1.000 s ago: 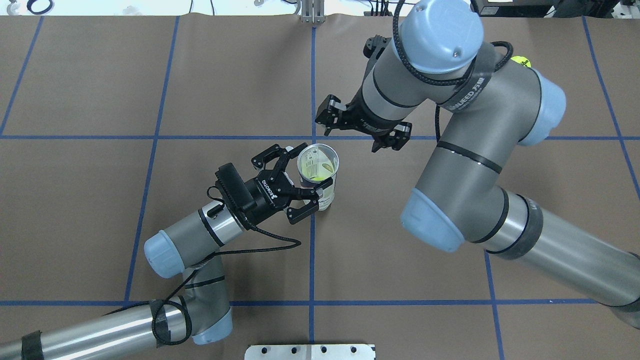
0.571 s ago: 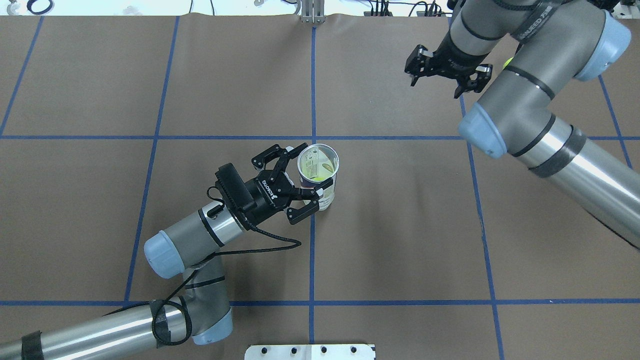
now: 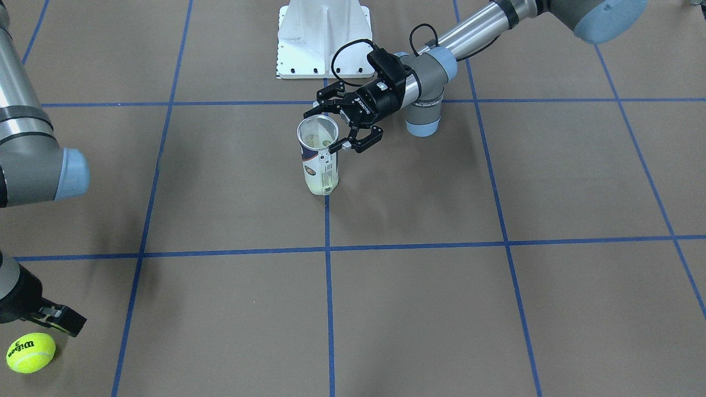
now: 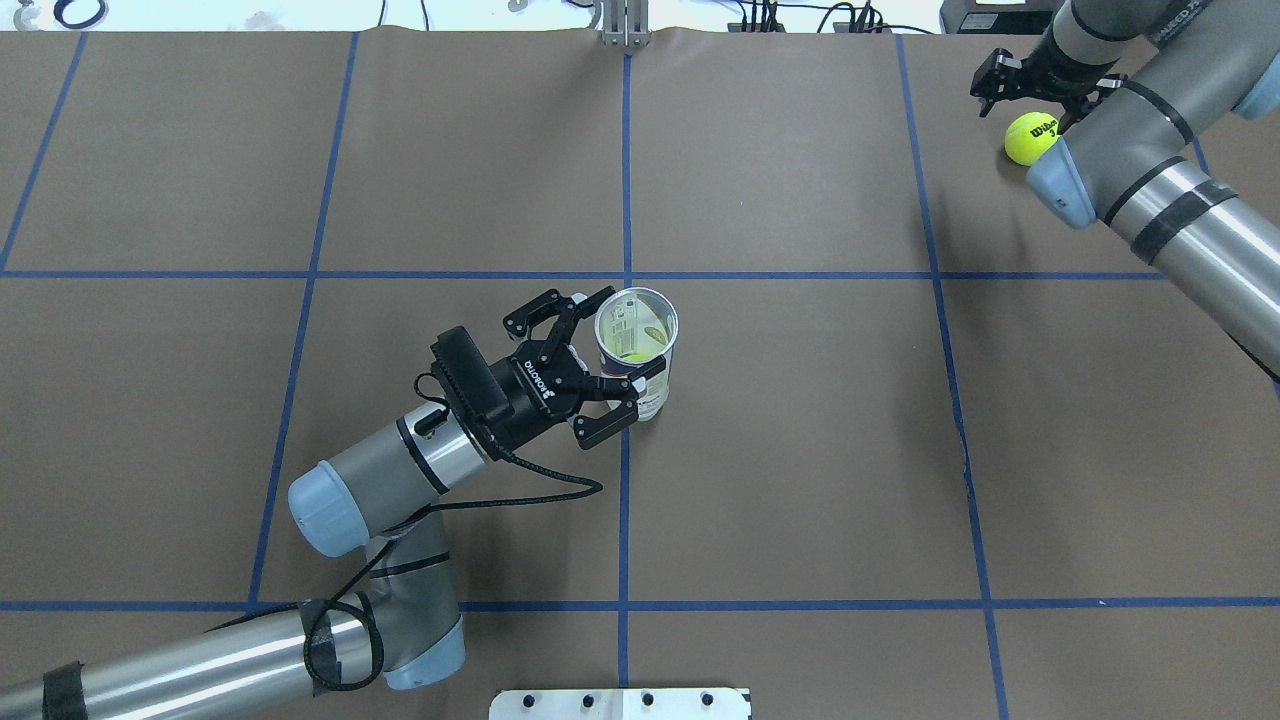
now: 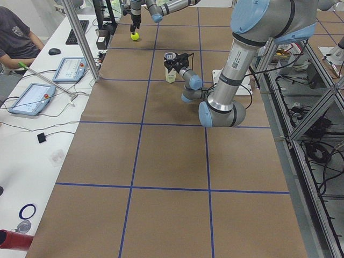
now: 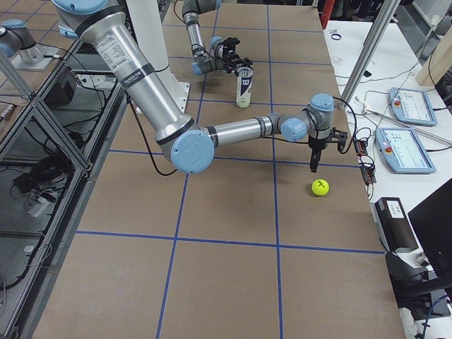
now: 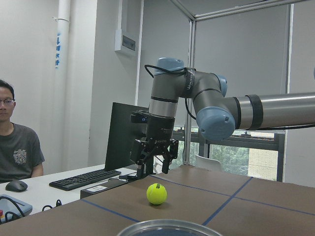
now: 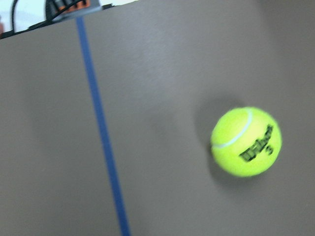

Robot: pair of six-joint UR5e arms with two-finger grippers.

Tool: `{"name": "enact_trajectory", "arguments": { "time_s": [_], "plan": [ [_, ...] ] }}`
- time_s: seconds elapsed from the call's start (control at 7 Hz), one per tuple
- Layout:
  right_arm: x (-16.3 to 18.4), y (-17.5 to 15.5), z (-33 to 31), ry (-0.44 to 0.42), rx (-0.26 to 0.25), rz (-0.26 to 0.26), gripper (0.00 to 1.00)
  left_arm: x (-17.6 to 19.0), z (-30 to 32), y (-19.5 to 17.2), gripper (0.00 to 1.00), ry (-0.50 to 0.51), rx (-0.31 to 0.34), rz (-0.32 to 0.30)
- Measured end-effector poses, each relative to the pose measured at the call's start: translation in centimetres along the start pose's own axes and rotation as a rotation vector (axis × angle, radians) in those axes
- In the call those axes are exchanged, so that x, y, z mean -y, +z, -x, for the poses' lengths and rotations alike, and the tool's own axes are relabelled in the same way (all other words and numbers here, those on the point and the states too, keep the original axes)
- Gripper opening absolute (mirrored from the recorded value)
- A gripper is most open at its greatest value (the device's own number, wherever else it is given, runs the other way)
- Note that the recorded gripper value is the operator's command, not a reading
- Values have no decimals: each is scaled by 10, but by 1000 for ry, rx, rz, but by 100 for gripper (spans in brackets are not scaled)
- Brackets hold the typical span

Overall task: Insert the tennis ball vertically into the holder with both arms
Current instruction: 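Lift the second ball with the right gripper and carry it over the can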

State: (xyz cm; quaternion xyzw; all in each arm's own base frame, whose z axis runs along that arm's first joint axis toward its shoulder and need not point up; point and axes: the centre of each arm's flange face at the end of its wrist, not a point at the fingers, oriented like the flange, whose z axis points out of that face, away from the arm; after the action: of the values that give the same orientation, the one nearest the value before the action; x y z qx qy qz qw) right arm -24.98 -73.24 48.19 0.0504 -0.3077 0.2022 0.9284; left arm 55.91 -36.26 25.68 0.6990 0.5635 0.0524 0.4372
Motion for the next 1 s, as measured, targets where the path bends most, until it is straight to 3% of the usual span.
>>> {"name": "enact_trajectory", "arguments": {
  "time_s": [0.29, 0.86, 1.0],
  "plan": [
    [9, 29, -18, 71, -18, -48, 98, 0, 0, 0, 90, 0, 0, 1],
    [1, 60, -23, 148, 6, -60, 98, 0, -1, 0, 90, -1, -1, 1],
    [-2, 67, -23, 151, 8, -66, 84, 0, -1, 0, 90, -1, -1, 0]
  ]
}}
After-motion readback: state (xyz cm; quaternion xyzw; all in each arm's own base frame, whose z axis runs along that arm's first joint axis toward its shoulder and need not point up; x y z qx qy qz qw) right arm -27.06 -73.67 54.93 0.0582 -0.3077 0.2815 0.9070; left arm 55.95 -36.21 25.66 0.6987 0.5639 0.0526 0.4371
